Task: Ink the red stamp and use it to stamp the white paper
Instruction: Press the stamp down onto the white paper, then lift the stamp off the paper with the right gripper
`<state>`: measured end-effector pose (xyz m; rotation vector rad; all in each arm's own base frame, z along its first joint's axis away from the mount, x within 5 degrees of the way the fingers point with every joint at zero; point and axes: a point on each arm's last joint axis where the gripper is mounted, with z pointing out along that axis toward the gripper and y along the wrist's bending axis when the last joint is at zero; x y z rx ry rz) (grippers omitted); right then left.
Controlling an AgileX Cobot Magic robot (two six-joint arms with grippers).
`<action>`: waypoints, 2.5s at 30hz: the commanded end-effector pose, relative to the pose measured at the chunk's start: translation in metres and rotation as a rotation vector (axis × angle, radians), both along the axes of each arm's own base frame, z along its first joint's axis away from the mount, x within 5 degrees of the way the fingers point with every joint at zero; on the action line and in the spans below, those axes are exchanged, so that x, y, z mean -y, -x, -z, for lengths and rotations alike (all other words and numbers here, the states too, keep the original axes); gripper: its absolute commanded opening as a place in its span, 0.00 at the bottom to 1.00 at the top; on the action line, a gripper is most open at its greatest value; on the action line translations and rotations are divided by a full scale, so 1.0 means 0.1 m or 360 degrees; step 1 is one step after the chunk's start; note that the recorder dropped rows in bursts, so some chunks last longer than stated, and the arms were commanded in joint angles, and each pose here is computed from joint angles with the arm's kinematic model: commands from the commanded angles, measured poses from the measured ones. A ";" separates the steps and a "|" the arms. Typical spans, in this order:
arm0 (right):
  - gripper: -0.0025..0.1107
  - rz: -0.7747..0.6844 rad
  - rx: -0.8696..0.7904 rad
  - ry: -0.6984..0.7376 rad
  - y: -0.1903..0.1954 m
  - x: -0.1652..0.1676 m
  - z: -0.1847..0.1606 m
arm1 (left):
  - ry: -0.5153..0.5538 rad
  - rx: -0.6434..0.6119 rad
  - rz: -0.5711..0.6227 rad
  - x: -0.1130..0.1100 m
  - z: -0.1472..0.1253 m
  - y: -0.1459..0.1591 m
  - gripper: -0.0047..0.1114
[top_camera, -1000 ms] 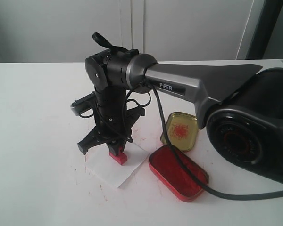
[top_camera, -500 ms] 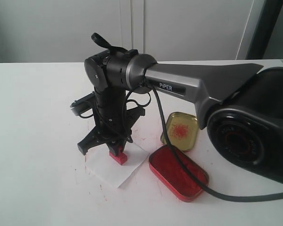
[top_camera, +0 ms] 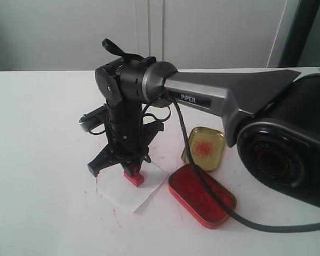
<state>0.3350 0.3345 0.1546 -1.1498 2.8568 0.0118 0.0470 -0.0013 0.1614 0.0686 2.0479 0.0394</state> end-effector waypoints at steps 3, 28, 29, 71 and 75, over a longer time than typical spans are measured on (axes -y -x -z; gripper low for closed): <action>0.02 0.0014 0.0020 0.0079 0.00 0.07 -0.01 | 0.0009 -0.0005 0.0013 0.01 0.02 0.00 0.04; 0.02 0.0009 0.0114 -0.0006 0.03 0.10 -0.39 | 0.0009 -0.0005 0.0013 0.01 0.02 0.00 0.04; 0.02 0.0009 0.0112 -0.0004 0.03 0.10 -0.38 | 0.0009 -0.0005 0.0013 0.01 0.02 0.00 0.04; 0.02 0.0355 -0.0125 -0.0285 -0.31 0.54 -0.38 | 0.0009 -0.0005 0.0013 0.01 0.02 0.00 0.04; 0.02 0.0465 -0.0141 -0.0475 -0.50 0.69 -0.41 | 0.0009 -0.0005 0.0013 0.01 0.02 0.00 0.04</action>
